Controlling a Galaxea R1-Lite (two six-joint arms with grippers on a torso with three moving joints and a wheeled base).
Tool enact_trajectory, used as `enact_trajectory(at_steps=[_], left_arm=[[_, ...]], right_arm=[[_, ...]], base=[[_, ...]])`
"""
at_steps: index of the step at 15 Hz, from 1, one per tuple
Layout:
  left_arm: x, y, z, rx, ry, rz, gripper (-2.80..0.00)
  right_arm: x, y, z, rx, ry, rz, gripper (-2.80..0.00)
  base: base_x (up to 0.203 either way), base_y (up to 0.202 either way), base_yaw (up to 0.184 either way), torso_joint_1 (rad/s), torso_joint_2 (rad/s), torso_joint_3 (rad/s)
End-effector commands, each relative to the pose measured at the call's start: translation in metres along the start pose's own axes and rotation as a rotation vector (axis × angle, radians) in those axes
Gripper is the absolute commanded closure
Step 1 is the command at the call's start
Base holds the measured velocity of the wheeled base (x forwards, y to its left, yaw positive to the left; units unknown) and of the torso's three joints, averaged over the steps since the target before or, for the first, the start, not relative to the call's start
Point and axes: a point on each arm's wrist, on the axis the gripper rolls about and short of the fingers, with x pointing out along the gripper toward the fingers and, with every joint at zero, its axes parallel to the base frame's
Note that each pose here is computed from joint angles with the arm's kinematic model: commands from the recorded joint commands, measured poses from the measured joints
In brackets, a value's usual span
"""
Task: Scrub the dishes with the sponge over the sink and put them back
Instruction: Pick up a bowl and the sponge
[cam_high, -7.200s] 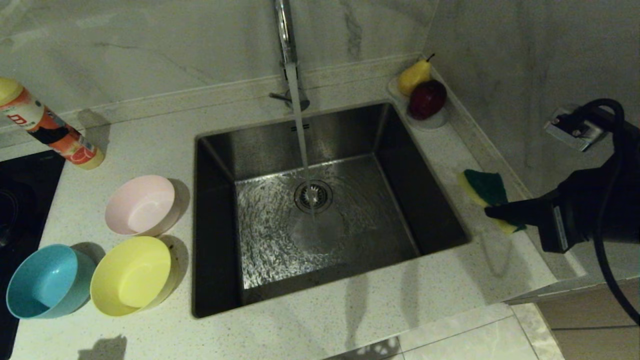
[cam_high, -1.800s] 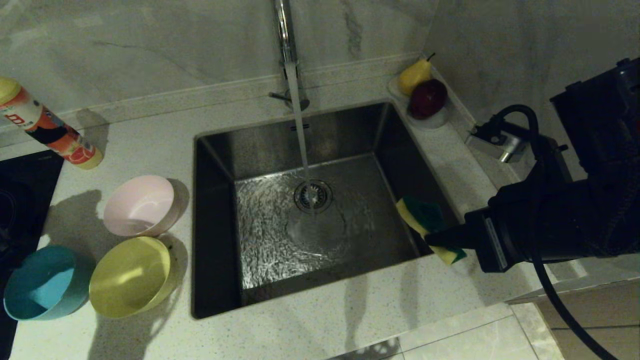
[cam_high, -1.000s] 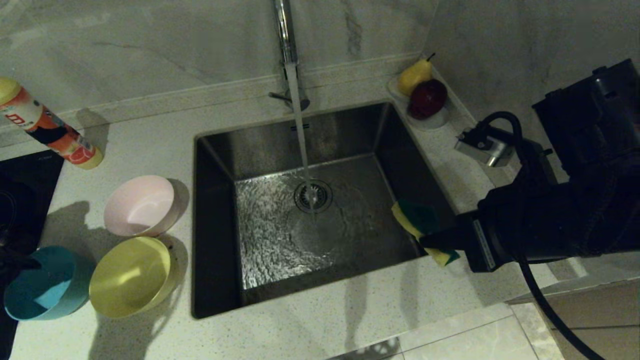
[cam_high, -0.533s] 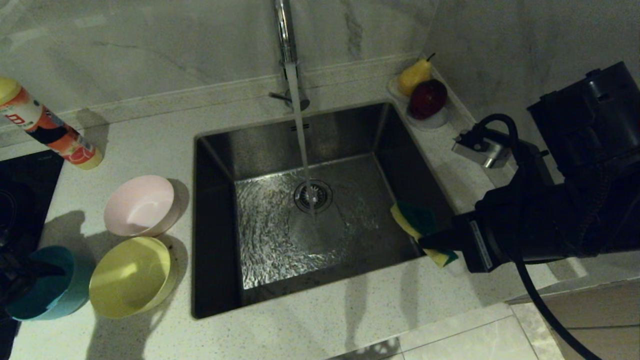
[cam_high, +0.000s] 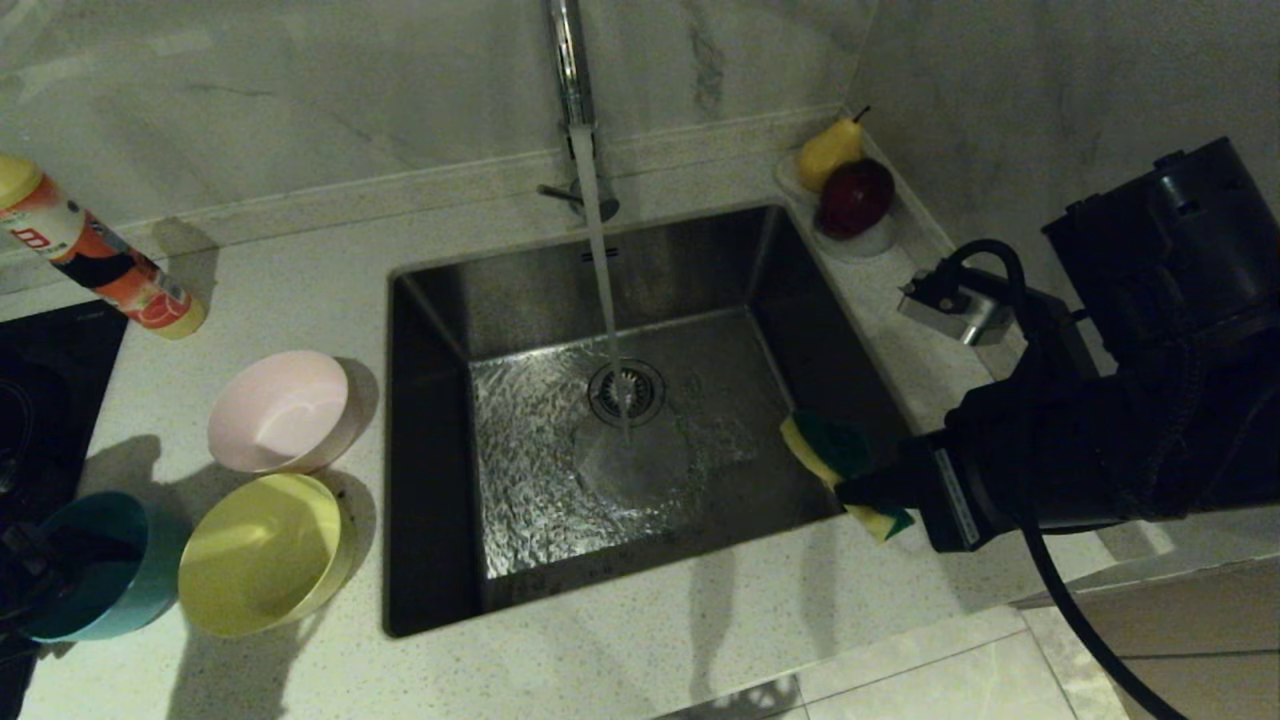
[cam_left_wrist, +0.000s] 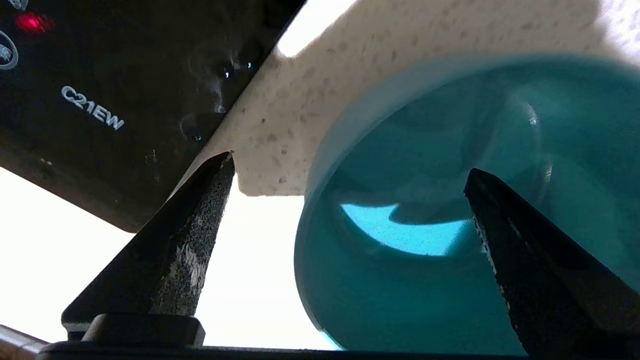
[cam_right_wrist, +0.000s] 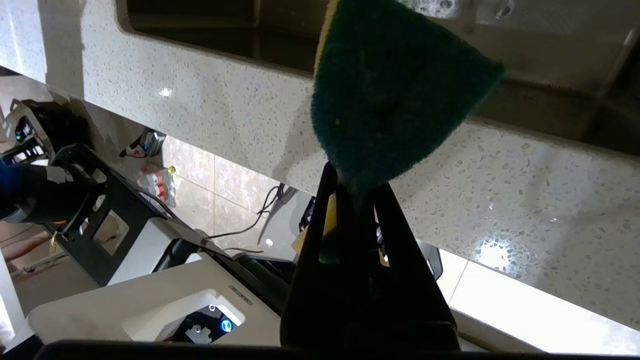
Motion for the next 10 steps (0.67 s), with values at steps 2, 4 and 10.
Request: enact_trajectory(at_steps=[2,4,10], left_arm=[[0.0048,0.0018,0.0002,-0.005,0.004,-0.002,-2.8],[0.0063,0.0015,0.0018,-0.003,0.001,-0.002,0.0],[0.0066,0.0068,0.0093,-0.014,-0.044,0.012,0.0]], right_arm=[[0.0001,0.0006,0.001,0.0,0.0,0.002,0.0],[0.0002,0.0007,0.0008,0.001,0.002,0.002,0.0],[-0.0029,0.0017,0.0035,0.002,-0.012,0.004,0.0]], base=[[0.0,0.0,0.0,0.0,0.0,0.0],[0.0,0.0,0.0,0.0,0.0,0.0],[0.0,0.0,0.0,0.0,0.0,0.0]])
